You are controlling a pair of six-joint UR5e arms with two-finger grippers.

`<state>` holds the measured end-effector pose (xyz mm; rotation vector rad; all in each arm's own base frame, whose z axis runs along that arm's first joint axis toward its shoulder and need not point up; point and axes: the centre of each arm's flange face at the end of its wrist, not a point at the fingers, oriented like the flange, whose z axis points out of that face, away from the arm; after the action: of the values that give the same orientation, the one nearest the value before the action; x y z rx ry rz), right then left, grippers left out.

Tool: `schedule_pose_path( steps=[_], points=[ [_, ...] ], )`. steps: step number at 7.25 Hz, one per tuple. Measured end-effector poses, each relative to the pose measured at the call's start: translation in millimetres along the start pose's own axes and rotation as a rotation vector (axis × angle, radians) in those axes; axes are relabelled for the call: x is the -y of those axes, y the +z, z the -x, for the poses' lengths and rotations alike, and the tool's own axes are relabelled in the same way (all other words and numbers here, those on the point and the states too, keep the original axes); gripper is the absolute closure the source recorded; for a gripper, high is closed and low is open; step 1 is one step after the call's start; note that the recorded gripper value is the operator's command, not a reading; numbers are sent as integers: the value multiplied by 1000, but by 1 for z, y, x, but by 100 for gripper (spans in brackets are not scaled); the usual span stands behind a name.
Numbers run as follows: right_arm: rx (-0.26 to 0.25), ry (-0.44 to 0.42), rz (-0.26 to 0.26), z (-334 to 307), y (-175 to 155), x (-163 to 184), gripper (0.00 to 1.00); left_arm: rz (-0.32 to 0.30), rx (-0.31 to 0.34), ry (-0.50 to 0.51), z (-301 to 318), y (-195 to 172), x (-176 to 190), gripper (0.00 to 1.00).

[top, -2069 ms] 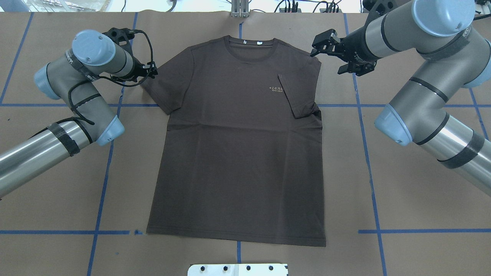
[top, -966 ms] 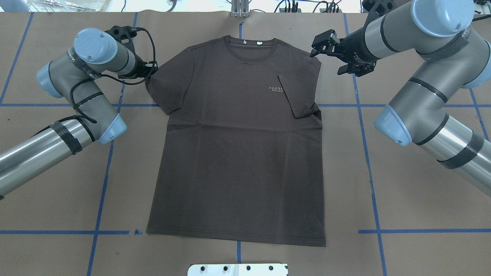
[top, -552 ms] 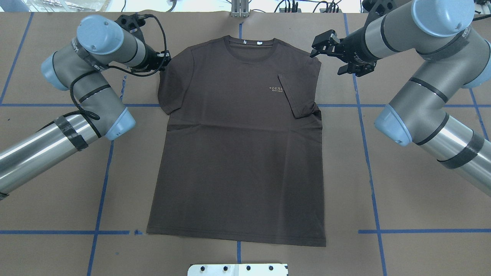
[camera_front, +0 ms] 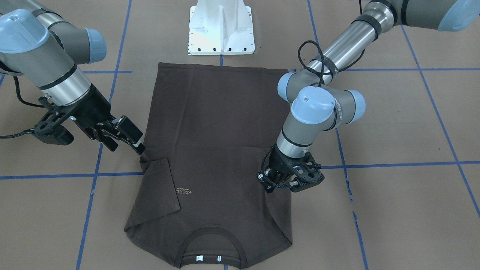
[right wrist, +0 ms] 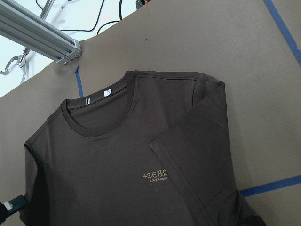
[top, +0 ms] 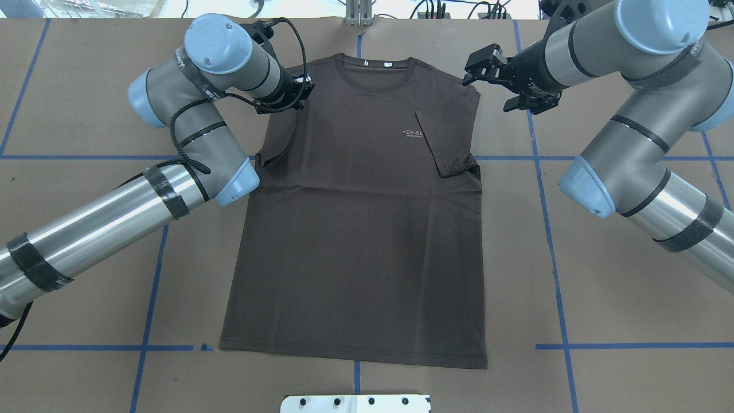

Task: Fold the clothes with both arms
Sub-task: 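Push the sleeve nearest the left gripper inward onto the shirt, then move the right gripper to the hem corner nearest the robot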

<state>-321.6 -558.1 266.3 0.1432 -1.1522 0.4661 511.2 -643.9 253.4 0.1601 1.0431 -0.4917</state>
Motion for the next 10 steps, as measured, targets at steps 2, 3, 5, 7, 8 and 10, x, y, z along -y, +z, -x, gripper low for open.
schedule_pose_path(
  steps=[2, 3, 5, 7, 8, 10],
  points=[
    [0, 2, 0, 1, 1, -1, 0, -42, 8, -5, -13, 14, 3, 17],
    [2, 3, 4, 3, 3, -5, 0, -49, -14, -4, -23, 7, 0, 17],
    [21, 55, 17, 19, 8, -39, 0, -26, -109, 12, -18, -37, -23, 17],
    [20, 100, -27, 34, 25, -159, 0, 34, -189, 46, 29, -91, -53, 21],
    [-35, 96, -63, 36, 28, -237, 0, 50, -206, 62, 42, -103, -60, 21],
    [-94, 162, -108, 22, 21, -350, 6, 71, -214, 120, 53, -108, -63, 21]
  ],
)
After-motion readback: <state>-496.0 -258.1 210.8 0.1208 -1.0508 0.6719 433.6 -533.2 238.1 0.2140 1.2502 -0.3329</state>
